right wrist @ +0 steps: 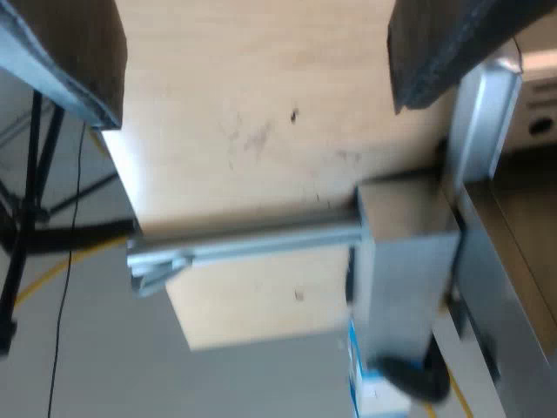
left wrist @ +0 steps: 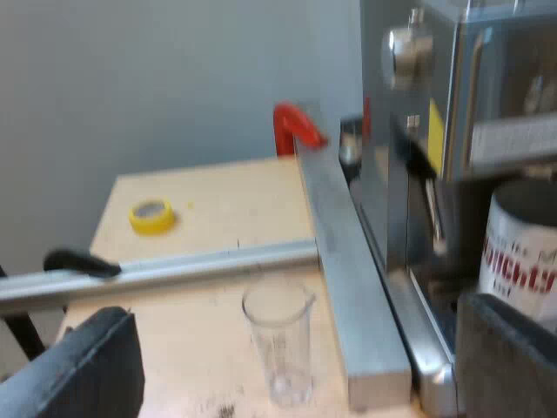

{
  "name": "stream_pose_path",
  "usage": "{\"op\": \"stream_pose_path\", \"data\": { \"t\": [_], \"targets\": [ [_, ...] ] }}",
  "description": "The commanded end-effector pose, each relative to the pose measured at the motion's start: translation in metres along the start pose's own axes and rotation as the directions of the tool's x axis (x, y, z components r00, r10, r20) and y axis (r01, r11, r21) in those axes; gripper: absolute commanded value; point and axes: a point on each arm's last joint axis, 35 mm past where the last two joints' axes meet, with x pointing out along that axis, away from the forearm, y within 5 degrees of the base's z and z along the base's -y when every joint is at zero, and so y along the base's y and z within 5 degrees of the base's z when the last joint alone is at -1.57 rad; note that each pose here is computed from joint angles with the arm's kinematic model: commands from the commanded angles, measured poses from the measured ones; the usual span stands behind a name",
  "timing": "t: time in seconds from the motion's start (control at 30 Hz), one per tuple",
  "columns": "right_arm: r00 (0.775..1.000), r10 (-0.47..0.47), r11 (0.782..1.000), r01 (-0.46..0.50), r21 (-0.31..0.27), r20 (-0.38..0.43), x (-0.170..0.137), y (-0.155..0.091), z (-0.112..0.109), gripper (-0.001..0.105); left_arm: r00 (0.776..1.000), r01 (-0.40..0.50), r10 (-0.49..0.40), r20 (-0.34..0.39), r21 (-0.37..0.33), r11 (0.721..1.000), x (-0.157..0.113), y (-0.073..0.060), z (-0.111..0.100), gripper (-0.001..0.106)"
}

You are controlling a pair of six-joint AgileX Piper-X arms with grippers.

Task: Place mug into machine

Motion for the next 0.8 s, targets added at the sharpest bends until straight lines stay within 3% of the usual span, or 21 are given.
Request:
{"op": "stream_pose_path", "data": {
  "t": [0.03, 0.47, 0.8],
  "targets": [
    [0.999, 0.012, 1.000, -0.012, -0.012, -0.035, 0.011, 0.003, -0.008, 0.065, 0.999, -0.022, 0.022, -0.029, -0.007, 1.000, 0.012, 0.001, -0.006, 0.075],
    [0.979, 0.044, 0.999, -0.049, -0.022, -0.200, 0.038, 0.013, -0.047, 0.065, 0.979, -0.044, 0.045, -0.199, 0.008, 0.999, 0.040, 0.005, -0.045, 0.075],
    [0.979, 0.041, 0.999, -0.046, -0.023, -0.200, 0.038, 0.013, -0.047, 0.065, 0.980, -0.032, 0.033, -0.198, 0.006, 0.999, 0.040, 0.004, -0.045, 0.075]
  ]
}}
